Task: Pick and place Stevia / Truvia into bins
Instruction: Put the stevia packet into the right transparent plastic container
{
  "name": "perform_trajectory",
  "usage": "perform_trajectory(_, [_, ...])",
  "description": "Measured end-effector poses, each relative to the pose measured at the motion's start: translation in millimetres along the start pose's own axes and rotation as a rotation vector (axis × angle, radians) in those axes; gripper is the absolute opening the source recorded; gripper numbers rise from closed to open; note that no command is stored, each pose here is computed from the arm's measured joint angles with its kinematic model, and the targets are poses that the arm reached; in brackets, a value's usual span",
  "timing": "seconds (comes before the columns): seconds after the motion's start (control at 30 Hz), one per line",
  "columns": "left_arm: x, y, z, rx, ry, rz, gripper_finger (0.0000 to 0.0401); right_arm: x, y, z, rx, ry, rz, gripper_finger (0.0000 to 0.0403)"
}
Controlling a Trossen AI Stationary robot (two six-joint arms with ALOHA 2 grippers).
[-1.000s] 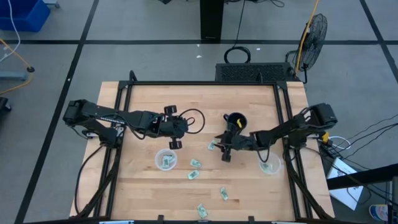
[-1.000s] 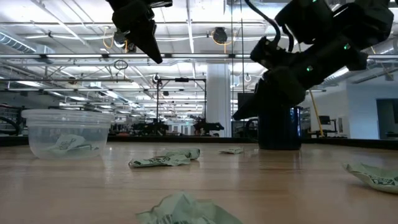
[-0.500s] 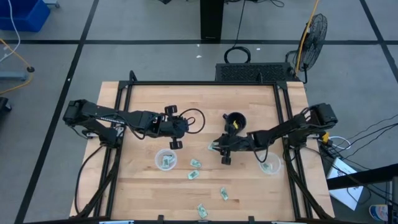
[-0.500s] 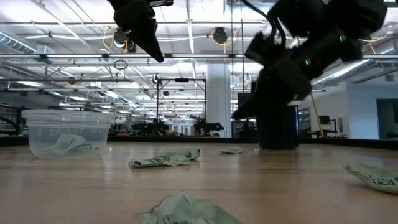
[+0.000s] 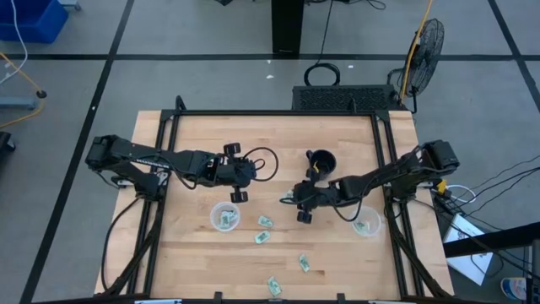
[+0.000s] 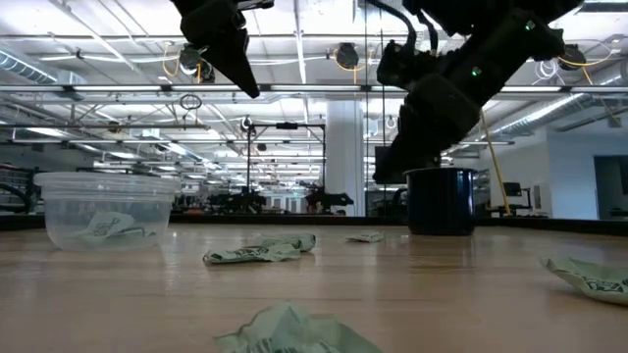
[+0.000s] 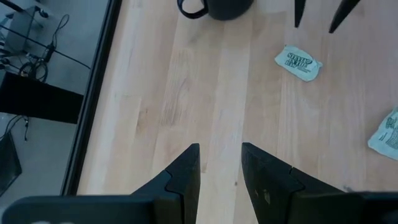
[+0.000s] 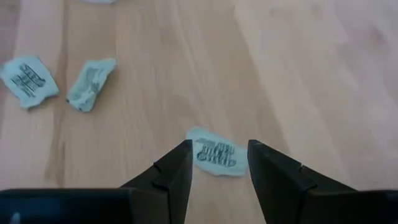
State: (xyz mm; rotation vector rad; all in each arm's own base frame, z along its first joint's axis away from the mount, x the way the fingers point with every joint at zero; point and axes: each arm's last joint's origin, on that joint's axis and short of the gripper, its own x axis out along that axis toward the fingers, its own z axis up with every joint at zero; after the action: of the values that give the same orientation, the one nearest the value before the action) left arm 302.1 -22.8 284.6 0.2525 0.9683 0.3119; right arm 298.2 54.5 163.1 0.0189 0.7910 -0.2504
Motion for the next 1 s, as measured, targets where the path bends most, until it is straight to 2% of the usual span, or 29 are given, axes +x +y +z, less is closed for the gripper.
perform_trajectory(0.17, [0, 0, 0, -0.001, -0.002, 0.000, 0.0124, 16, 4, -10, 0.012, 0.054, -0.013, 0.0146])
perform_trajectory(0.33, [0, 0, 0, -0.002, -0.003, 0.000, 0.0124, 31, 8, -10, -0.032, 0.089, -0.032, 0.0146])
perform_trajectory(0.47, [0, 0, 0, -0.002, -0.003, 0.000, 0.0124, 40, 1, -11, -0.078, 0.115, -0.106, 0.0146])
perform_trajectory(0.73, [0, 0, 0, -0.001, -0.001, 0.000, 0.0124, 45, -12, -14, 0.022, 0.172, -0.116, 0.0144])
perform_trajectory(1.0, [0, 0, 0, -0.001, -0.001, 0.001, 0.0124, 45, -11, -15, 0.017, 0.189, -0.095, 0.0104])
